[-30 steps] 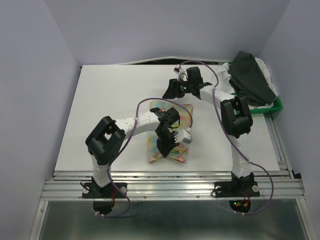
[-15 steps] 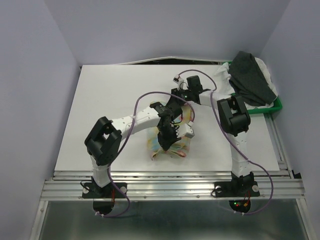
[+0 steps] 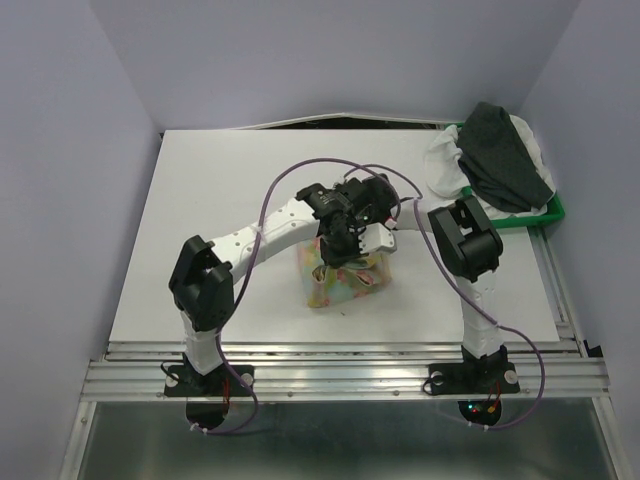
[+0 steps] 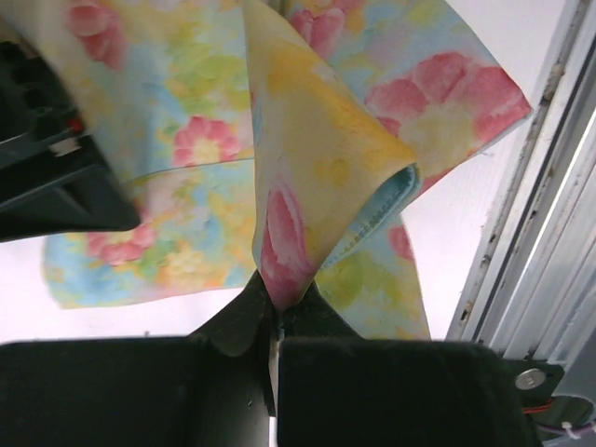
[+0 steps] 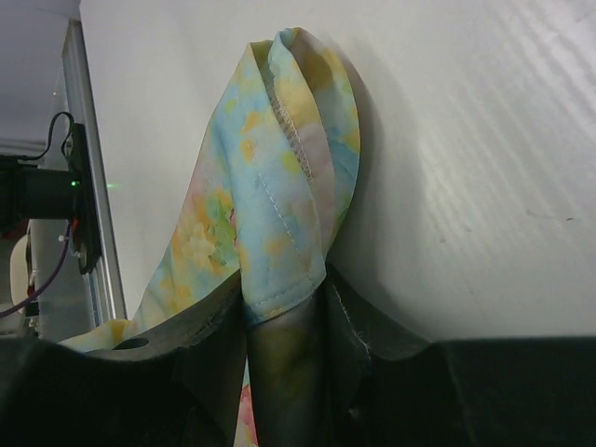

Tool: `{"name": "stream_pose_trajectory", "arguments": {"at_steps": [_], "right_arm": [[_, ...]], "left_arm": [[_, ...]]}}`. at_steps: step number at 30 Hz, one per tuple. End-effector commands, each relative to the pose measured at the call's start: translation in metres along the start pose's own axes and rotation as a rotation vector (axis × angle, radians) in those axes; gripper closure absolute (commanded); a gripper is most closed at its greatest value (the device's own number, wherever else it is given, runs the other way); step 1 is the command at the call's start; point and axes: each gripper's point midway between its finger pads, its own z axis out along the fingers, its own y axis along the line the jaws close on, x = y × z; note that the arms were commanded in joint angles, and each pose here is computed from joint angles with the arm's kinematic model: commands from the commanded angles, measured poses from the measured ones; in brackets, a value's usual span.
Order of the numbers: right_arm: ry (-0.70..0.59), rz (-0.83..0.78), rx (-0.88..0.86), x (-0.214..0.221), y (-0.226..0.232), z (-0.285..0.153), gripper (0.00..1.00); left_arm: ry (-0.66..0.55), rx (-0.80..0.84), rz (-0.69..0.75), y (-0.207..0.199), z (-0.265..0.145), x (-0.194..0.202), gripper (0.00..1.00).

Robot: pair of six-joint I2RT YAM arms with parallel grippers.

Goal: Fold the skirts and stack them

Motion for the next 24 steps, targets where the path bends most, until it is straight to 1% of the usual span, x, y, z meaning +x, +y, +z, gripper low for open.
{"name": "stream_pose_trajectory", "arguments": {"at_steps": [1, 3, 5, 8, 10, 11, 12, 15, 22, 24], "right_arm": [[0.059, 0.047, 0.01, 0.031, 0.007, 0.003, 0.59], [0.055, 0.046, 0.017, 0.031, 0.008, 0.002, 0.59], [0.033, 0.01, 0.053, 0.02, 0.005, 0.0, 0.56], [-0.01, -0.042, 0.112, -0.008, 0.003, -0.004, 0.54], [-0.027, -0.07, 0.133, -0.022, 0.0, -0.004, 0.54], [-0.042, -0.092, 0.155, -0.037, 0.0, -0.005, 0.54], [-0.044, -0.105, 0.163, -0.042, -0.002, -0.005, 0.55], [-0.038, -0.126, 0.198, -0.053, -0.011, -0.003, 0.57], [-0.076, -0.168, 0.257, -0.078, -0.023, -0.007, 0.56], [-0.055, -0.201, 0.284, -0.077, -0.031, -0.007, 0.56]], "left_arm": [[0.003, -0.098, 0.08, 0.026, -0.018, -0.009, 1.0], [0.01, -0.106, 0.095, 0.029, -0.021, -0.011, 1.0], [0.005, -0.093, 0.1, 0.028, -0.022, -0.013, 1.0], [-0.013, -0.015, 0.104, 0.008, -0.019, -0.012, 1.0], [-0.018, 0.015, 0.106, -0.002, -0.015, -0.008, 1.0], [-0.01, 0.054, 0.11, -0.014, -0.009, -0.002, 1.0], [-0.018, 0.055, 0.115, -0.018, -0.011, -0.002, 1.0], [-0.027, 0.083, 0.124, -0.03, -0.012, 0.0, 1.0], [-0.04, 0.121, 0.126, -0.042, -0.014, 0.0, 1.0], [-0.036, 0.136, 0.125, -0.045, -0.012, 0.002, 1.0]]}}
